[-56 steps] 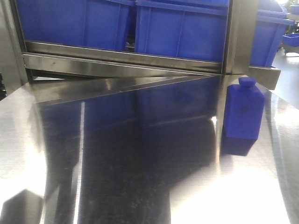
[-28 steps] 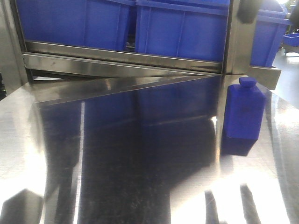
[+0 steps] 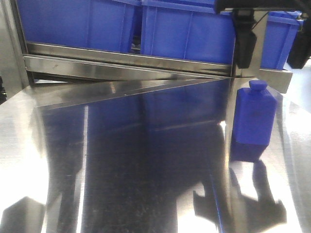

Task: Pick and sort blue part to right shelf
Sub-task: 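Lower the right gripper onto the other blue bottle and grasp it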

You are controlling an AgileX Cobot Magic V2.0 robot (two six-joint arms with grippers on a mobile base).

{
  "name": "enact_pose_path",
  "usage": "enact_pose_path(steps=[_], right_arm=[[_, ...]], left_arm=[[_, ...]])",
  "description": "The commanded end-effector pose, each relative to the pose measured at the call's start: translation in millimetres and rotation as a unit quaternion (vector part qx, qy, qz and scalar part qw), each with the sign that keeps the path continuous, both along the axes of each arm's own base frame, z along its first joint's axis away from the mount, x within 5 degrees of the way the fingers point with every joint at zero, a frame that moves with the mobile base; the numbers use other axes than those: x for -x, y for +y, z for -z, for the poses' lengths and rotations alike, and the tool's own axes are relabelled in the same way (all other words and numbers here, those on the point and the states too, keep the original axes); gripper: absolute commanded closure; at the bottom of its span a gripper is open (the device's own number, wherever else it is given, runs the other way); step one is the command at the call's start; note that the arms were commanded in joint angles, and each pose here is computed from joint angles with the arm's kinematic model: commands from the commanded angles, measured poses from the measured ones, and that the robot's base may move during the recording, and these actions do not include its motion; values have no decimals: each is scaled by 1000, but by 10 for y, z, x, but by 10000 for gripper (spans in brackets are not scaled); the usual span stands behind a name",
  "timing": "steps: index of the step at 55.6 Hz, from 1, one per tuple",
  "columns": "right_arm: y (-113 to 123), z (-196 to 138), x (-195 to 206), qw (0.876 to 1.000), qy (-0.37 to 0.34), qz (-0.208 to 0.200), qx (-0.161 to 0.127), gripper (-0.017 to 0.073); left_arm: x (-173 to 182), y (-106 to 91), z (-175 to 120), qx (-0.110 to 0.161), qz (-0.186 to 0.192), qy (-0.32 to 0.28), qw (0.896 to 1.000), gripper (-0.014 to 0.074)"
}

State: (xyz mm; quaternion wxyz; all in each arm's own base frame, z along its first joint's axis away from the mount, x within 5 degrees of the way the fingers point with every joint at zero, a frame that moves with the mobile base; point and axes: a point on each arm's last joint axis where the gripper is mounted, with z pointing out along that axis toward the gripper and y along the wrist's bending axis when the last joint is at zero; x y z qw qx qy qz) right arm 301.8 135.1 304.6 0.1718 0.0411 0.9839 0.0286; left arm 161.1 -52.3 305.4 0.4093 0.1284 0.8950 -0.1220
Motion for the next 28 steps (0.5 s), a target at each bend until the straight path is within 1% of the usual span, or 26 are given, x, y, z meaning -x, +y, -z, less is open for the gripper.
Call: enact_pose_path(steps=[1,9,19,28], right_arm=[[3,-150,-51,999,-43,0,-12,-5],[57,86,-162,1000,-11,0,3,-5],[112,329,-247,1000,26,1,14,-5],[138,440,-282,999,42,-5,19,-1]], left_arm=[[-23,-15,-154,22,-7,-46,999,279],[-23,-15,-154,22,-7,-46,999,279],[-23,-15,-154,22,-7,-46,999,279],[-23,-15,-154,22,-7,-46,999,279]])
